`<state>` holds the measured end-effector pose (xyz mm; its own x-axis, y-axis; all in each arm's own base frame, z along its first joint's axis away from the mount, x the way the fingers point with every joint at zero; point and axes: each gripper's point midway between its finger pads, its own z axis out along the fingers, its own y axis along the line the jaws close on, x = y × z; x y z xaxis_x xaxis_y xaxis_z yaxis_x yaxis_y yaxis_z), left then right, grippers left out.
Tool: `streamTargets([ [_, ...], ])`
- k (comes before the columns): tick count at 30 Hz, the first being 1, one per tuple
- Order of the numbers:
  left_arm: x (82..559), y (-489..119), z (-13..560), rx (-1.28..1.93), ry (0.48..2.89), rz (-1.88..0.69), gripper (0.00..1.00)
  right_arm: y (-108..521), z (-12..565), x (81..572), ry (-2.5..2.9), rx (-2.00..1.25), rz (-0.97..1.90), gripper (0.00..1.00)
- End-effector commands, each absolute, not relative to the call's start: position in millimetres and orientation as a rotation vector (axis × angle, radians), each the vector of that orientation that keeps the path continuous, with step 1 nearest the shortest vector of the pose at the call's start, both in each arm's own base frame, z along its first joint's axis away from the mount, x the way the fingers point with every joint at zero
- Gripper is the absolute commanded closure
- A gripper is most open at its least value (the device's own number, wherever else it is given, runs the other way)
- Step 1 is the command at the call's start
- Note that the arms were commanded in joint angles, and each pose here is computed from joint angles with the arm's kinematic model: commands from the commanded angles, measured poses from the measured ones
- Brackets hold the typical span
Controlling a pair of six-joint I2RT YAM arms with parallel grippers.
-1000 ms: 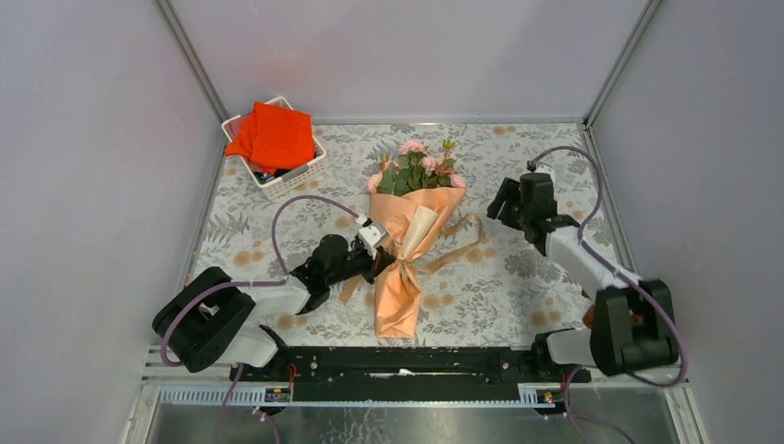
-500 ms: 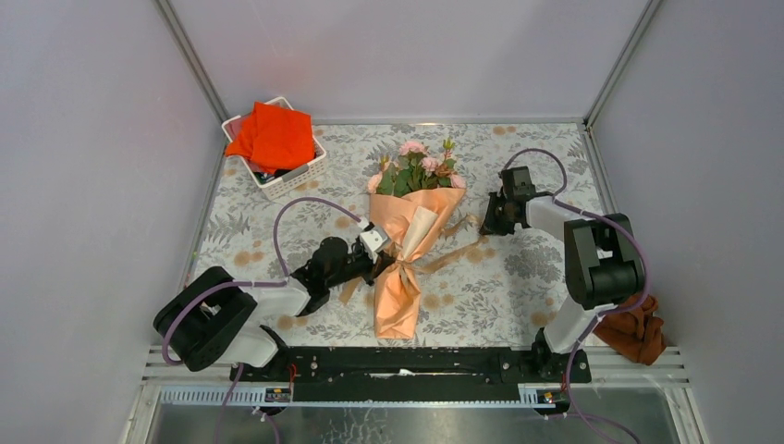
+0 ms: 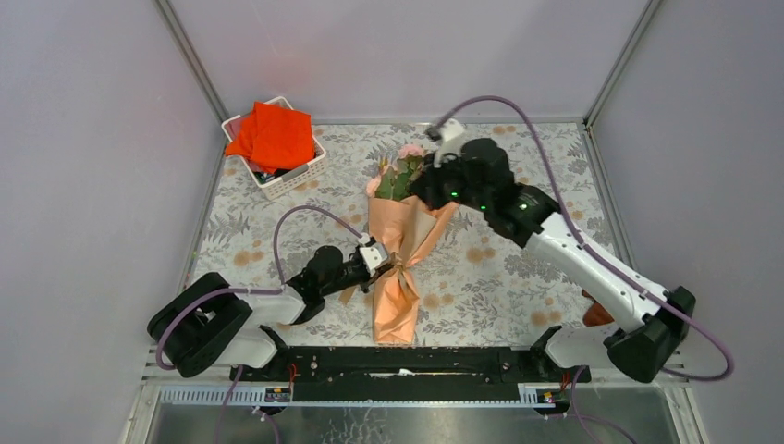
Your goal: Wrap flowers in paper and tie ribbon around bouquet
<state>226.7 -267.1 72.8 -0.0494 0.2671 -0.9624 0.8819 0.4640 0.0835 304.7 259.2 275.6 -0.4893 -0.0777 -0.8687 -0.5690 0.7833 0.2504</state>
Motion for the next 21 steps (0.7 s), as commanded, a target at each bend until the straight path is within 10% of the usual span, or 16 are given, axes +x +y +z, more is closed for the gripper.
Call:
streamTargets([
  [1,225,-276,105,1.119,1.347,-0.634,1.0,363,275,283,1.958,-0.74,0.771,1.0],
  [12,209,-269,103,1.218,1.262,-0.602,1.0,443,223,291,2.122,-0.748,0.898,0.98],
  [16,210,-269,105,1.205,1.271,-0.608,1.0,438,221,273,2.133,-0.917,0.922,0.58],
  [21,213,-266,99,1.178,1.325,-0.605,1.0,367,226,275,1.985,-0.922,0.772,0.41],
])
